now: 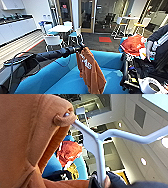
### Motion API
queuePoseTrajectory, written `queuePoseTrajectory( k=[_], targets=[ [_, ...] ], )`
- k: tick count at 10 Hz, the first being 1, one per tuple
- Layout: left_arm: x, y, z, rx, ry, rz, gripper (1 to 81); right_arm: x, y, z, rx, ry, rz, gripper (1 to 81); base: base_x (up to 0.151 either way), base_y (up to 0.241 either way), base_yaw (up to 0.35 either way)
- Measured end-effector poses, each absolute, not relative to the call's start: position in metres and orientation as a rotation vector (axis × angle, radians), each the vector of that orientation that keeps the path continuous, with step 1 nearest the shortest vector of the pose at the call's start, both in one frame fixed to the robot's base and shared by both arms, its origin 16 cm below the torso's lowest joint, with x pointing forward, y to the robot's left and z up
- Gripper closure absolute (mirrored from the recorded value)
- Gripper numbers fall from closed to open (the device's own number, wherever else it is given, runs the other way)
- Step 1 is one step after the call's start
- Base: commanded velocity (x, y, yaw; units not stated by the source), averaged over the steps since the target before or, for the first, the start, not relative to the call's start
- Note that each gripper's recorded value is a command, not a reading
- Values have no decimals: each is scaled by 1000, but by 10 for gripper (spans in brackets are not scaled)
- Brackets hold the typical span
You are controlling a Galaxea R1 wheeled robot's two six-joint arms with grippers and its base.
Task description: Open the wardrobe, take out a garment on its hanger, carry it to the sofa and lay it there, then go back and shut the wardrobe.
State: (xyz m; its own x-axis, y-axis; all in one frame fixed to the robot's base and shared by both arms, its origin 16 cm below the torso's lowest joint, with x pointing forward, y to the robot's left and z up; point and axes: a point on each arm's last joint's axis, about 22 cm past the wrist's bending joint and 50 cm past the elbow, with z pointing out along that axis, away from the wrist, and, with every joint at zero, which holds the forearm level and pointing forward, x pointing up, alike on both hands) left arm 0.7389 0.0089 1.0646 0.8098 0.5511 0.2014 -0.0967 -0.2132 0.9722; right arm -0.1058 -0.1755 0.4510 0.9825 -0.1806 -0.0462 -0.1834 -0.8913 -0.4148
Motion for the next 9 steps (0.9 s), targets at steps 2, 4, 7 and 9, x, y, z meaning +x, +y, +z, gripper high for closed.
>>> queuePoseTrajectory(
  k=[2,4,7,9],
  targets=[
    [764,65,1051,1721,443,689,811,-105,-172,451,-2695,260,10,10,0,0,0],
    [771,107,1008,1771,521,722,811,-106,-168,451,-2690,260,12,10,0,0,0],
    [753,131,927,1861,585,704,811,-105,-168,451,-2689,259,11,10,0,0,0],
    [737,154,894,1901,611,720,811,-101,-166,451,-2685,214,23,10,0,0,0]
  ],
)
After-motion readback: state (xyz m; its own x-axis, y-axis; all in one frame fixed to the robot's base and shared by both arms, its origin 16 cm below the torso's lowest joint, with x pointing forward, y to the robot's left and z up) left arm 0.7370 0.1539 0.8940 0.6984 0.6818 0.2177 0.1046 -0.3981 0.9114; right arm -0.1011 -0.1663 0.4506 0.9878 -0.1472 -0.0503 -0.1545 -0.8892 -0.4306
